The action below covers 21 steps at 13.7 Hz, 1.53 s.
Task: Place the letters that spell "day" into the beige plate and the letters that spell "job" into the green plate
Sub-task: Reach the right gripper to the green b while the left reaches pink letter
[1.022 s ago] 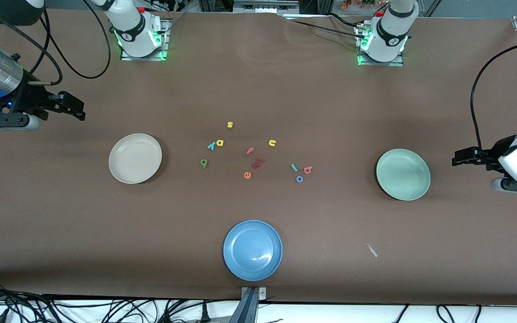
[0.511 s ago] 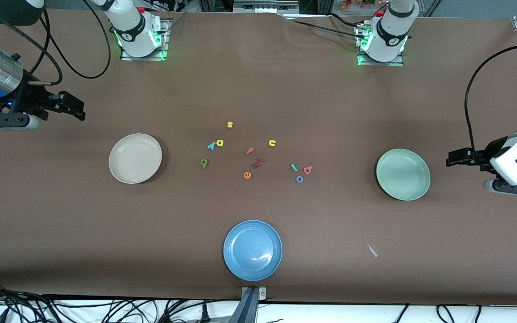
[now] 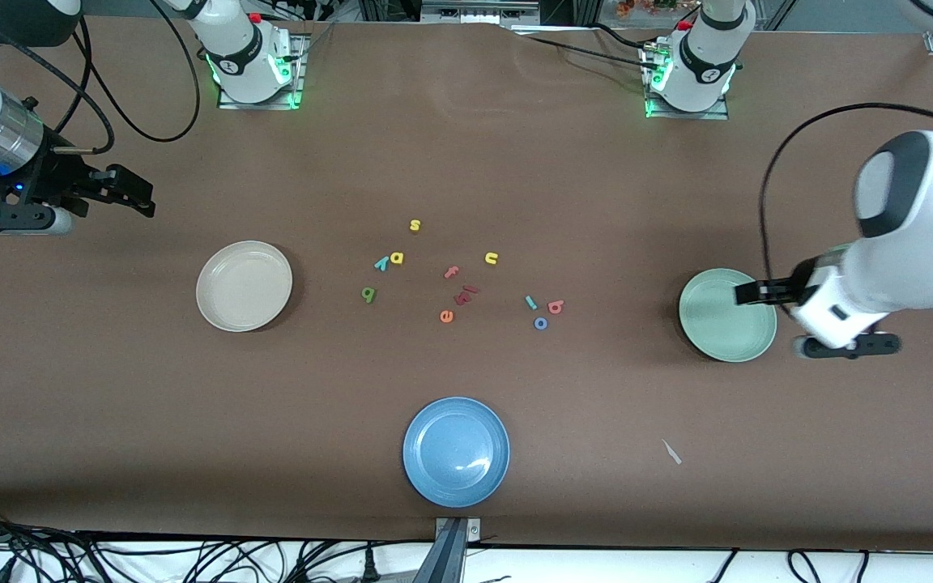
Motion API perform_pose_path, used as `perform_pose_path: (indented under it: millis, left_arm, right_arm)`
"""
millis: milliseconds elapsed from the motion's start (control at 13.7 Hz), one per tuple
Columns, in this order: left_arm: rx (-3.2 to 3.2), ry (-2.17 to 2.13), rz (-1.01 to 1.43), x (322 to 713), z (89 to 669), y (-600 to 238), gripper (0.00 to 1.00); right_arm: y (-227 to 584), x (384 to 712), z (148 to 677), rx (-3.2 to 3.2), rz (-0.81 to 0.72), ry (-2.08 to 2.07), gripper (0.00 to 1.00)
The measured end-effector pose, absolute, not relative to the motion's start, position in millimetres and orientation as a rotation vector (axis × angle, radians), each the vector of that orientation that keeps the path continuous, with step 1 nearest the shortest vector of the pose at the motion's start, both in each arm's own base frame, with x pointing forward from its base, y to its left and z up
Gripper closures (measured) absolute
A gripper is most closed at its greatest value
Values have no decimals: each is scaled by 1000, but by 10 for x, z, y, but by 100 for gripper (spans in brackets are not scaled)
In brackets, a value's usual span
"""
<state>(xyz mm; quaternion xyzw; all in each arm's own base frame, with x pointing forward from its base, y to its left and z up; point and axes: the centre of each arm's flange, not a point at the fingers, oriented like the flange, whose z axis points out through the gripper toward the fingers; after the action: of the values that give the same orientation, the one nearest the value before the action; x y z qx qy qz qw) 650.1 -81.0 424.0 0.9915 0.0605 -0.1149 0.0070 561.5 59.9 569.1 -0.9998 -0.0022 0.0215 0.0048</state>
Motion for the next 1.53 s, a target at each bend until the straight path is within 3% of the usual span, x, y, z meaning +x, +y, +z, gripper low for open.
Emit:
perform_pose_path:
  millis: [438, 803, 949, 1314, 1387, 1533]
  left_arm:
    - [2996, 426, -301, 6392, 3506, -1869, 0]
    - [2961, 588, -275, 6044, 2653, -2612, 3]
    - [2945, 617, -264, 5937, 2368, -2771, 12]
    - [2947, 637, -257, 5791, 1994, -2961, 16]
    - [2956, 645, -238, 5788, 1937, -2975, 18]
    - [2974, 648, -233, 5756, 1838, -3008, 21]
  right_arm:
    - [1296, 5731, 4995, -3132, 238, -189, 0]
    - [2153, 5946, 4203, -3134, 147, -171, 0]
    - [2570, 5931, 3902, -3134, 105, -85, 0]
    - [3243, 5804, 3070, -3143, 102, 165, 0]
    - [3300, 5784, 2933, -3146, 110, 197, 4]
    - [3370, 5753, 2674, -3150, 130, 260, 28]
